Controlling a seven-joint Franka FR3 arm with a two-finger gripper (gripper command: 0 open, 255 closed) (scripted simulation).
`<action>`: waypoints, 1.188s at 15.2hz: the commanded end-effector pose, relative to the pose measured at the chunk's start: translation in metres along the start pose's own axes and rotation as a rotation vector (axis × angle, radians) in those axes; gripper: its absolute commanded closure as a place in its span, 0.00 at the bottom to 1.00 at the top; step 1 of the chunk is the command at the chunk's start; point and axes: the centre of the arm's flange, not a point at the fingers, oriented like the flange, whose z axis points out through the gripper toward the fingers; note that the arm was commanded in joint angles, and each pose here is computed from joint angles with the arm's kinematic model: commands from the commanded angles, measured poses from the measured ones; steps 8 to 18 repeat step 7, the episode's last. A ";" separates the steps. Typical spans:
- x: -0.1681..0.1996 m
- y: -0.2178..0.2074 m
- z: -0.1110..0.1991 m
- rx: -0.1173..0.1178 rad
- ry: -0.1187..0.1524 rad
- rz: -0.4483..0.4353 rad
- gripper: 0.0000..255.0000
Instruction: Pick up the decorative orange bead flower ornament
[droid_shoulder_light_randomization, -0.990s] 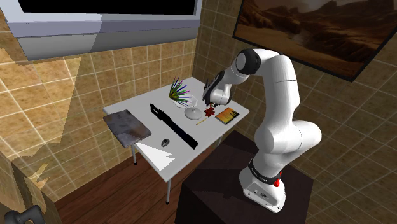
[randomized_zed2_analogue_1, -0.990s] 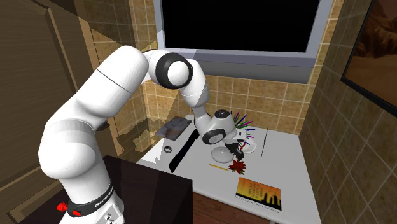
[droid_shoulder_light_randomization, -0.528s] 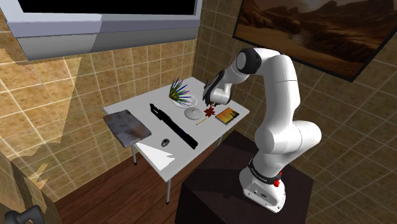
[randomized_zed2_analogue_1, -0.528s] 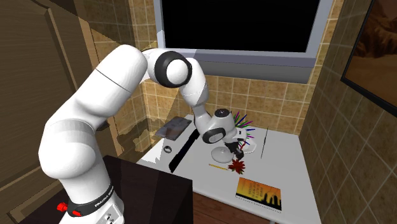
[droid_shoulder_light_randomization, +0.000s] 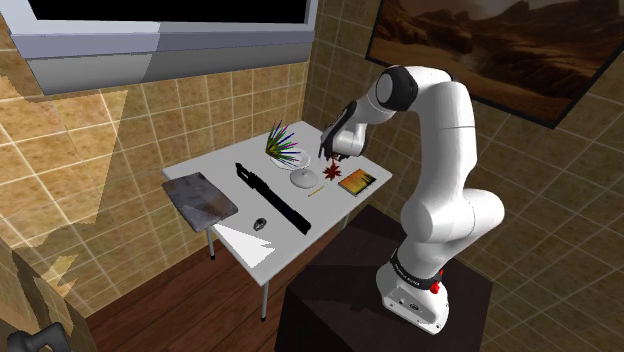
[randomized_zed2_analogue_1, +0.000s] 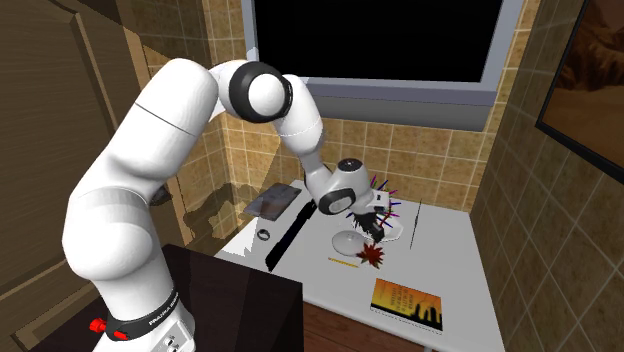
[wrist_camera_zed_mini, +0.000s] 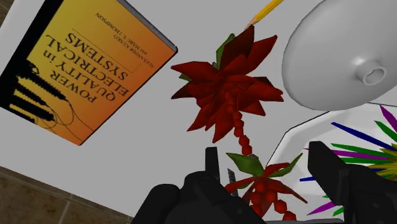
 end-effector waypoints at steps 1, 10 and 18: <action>0.005 0.000 -0.010 0.000 0.000 0.000 1.00; 0.014 -0.001 -0.030 0.000 0.000 0.000 1.00; 0.014 -0.001 -0.030 0.000 0.000 0.000 1.00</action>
